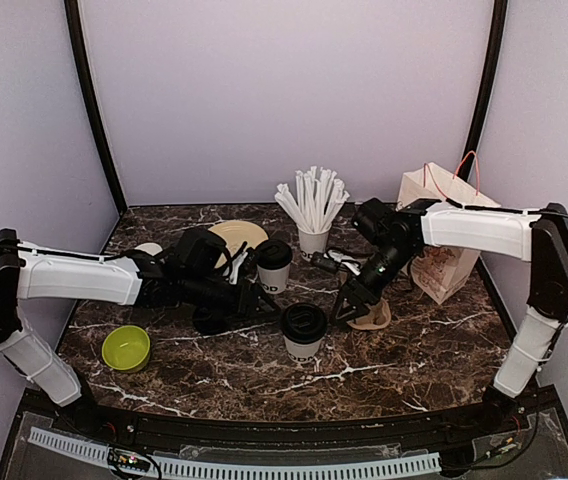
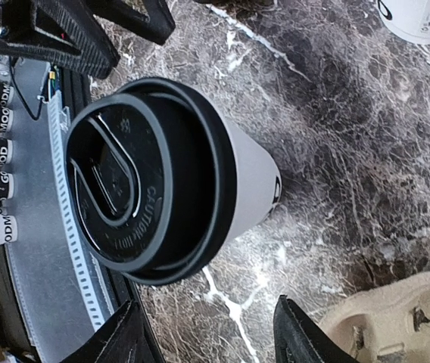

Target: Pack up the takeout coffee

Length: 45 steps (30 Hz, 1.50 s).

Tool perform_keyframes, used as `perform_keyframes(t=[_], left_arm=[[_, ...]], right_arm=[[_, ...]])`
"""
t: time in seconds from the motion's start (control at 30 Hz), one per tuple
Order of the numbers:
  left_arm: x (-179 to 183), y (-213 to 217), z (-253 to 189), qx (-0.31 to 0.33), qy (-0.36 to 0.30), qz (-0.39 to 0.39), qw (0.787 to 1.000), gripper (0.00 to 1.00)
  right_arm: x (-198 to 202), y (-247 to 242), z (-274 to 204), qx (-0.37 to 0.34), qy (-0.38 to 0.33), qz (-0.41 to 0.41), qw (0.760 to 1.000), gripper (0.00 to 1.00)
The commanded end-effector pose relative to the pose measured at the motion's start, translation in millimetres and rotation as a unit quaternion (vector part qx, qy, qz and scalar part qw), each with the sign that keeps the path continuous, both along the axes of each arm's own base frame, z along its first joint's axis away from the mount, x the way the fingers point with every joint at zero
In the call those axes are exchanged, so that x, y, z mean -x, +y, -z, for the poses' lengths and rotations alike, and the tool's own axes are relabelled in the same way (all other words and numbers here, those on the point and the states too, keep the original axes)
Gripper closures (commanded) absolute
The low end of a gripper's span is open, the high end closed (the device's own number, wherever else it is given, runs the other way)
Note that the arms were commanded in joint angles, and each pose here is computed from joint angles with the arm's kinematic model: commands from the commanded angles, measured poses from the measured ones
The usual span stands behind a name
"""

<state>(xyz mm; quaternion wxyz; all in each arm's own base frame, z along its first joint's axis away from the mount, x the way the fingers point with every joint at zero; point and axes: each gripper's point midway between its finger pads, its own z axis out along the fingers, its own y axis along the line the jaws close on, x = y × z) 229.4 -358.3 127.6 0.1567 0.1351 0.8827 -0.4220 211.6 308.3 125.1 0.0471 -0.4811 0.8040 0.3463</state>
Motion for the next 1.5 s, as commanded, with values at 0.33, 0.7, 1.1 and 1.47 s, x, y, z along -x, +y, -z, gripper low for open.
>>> perform_keyframes(t=[0.33, 0.7, 1.1, 1.47], left_arm=[[0.8, -16.8, -10.8, 0.032, -0.002, 0.026, 0.999, 0.52], [1.8, -12.9, 17.1, -0.004, 0.027, 0.021, 0.999, 0.52], [29.1, 32.2, 125.3, -0.147, 0.138, -0.002, 0.979, 0.63], [20.9, 26.6, 107.2, -0.144, 0.085, 0.015, 0.986, 0.66]], right_arm=[[-7.7, 17.2, -9.1, -0.036, 0.031, -0.001, 0.999, 0.42], [-17.2, 18.9, 12.9, -0.011, 0.045, 0.019, 0.999, 0.48], [-22.7, 3.8, 78.7, 0.077, 0.081, 0.059, 0.992, 0.55], [-17.0, 17.5, 17.0, -0.025, 0.09, 0.015, 0.995, 0.48]])
